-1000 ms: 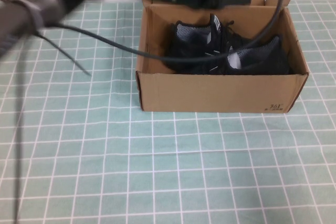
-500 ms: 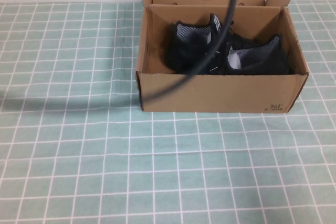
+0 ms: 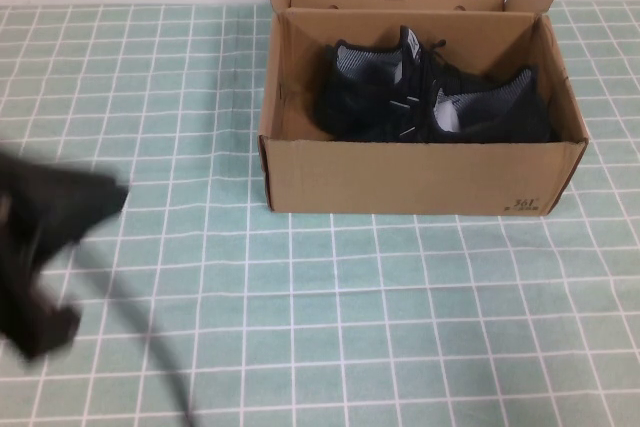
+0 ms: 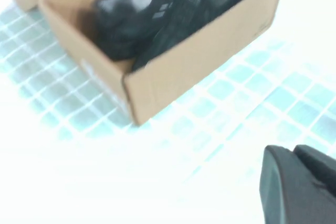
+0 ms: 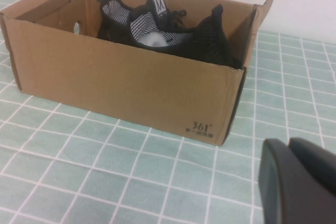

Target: Put shoes into padded shoe box

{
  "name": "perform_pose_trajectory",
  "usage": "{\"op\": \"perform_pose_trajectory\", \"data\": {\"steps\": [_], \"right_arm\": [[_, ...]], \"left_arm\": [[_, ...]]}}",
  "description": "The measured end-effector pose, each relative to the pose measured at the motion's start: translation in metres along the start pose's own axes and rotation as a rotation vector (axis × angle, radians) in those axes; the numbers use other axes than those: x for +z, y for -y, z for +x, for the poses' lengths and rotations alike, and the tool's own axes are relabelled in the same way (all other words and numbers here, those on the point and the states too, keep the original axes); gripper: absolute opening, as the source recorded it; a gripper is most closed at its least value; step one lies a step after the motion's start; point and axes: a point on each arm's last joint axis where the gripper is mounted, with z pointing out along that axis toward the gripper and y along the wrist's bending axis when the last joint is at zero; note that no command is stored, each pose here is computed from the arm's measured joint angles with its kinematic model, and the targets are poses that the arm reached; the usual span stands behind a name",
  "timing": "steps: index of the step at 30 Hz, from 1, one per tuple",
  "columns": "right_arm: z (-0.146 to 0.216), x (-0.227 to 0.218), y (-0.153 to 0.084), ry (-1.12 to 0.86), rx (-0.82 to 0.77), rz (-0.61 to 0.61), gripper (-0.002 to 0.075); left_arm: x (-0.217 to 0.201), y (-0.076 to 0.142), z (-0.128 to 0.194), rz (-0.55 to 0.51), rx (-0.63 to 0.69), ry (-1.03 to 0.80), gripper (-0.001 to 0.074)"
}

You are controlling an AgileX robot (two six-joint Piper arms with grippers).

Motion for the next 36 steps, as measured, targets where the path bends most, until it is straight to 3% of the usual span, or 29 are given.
{"op": "perform_pose_trajectory", "data": {"steps": [6, 11, 36], "right_arm": [[0.0, 0.0, 0.0, 0.0, 0.0, 0.0, -0.0007], [0.0, 0.0, 0.0, 0.0, 0.0, 0.0, -0.0007], [0.0, 0.0, 0.0, 0.0, 0.0, 0.0, -0.0007]], "left_arm": [[-0.007, 0.008, 0.067, -0.067, -0.006, 0.053, -0.0001], [-0.016, 0.011, 0.095, -0.109, 0.027, 0.096, -0.0001], [-0.02, 0.01, 0.101, -0.145, 0.075, 0.132, -0.0001]]}}
